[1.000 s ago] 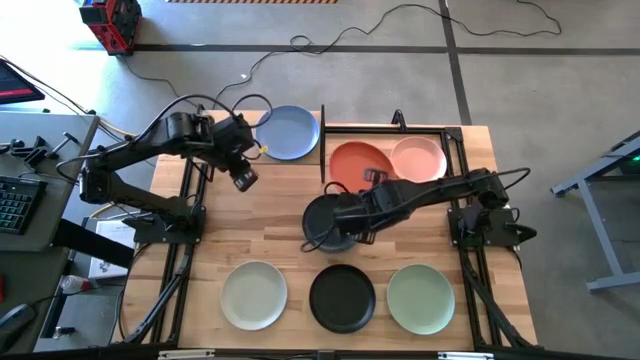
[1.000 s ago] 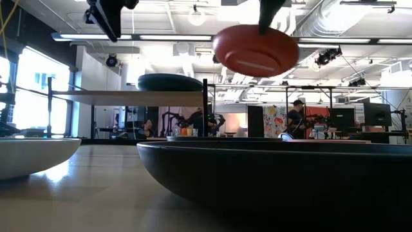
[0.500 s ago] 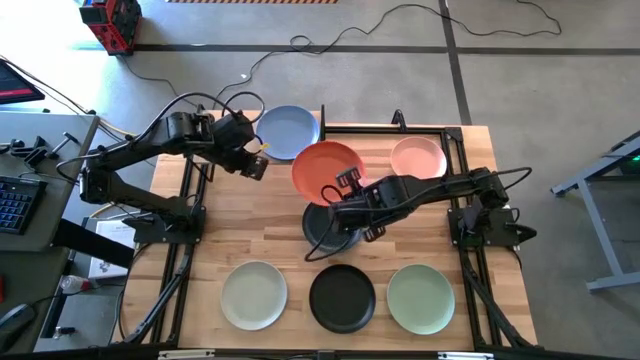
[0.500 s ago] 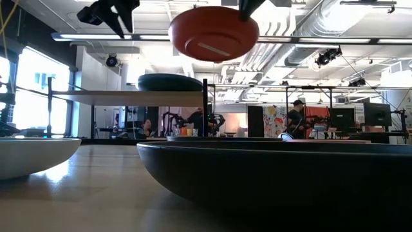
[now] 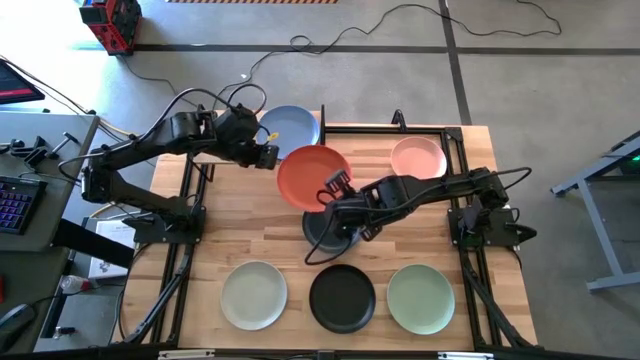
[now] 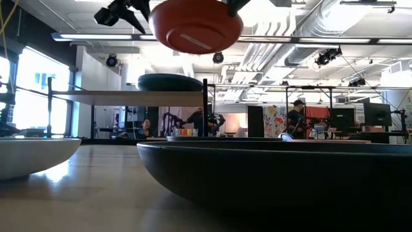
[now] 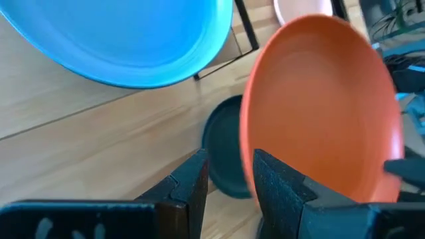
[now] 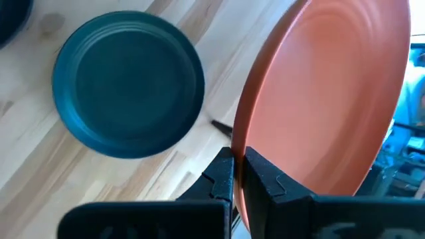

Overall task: Place and stack plates onto a shelf
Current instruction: Stack the orange plate on top of the light blue plate on the shelf

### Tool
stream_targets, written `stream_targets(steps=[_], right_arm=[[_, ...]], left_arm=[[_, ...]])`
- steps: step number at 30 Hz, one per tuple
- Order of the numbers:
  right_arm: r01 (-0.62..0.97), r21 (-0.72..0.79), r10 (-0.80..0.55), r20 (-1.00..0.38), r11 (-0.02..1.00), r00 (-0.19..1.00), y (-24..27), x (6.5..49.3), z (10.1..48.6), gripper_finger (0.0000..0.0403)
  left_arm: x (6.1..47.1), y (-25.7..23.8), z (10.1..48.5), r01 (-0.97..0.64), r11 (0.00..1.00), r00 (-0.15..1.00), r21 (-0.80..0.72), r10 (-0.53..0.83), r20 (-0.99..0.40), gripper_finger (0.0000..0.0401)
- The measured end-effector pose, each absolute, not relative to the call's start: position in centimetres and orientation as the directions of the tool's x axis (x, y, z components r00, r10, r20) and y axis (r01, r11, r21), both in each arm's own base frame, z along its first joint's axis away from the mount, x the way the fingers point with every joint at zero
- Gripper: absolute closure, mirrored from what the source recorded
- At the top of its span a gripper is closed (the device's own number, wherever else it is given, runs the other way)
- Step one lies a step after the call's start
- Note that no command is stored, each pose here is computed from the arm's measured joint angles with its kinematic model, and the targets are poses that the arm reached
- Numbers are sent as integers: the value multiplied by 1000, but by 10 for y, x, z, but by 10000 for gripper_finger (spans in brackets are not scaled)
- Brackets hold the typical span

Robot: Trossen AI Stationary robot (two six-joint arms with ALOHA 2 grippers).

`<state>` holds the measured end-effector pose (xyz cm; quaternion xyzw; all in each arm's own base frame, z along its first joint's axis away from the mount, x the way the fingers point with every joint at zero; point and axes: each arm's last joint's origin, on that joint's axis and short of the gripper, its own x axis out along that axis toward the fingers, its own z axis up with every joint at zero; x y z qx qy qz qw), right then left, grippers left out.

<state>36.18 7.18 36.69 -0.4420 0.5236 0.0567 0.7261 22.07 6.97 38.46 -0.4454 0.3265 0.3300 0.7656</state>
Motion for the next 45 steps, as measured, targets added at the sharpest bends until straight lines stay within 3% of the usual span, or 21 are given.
stream_targets(steps=[17,31,40,45], right_arm=[[-542,-602,-393,-796,586,460,61,367,368,403],[-545,-607,-417,-794,578,443,60,365,367,403],[-535,-632,-456,-775,560,438,59,365,368,401],[-541,-621,-450,-784,567,428,58,364,367,368]], left_arm=[[248,74,363,-824,390,507,-411,184,-842,298],[251,74,362,-819,413,506,-399,190,-842,394],[251,74,362,-820,416,503,-394,193,-842,396],[250,73,361,-821,424,491,-382,186,-851,397]])
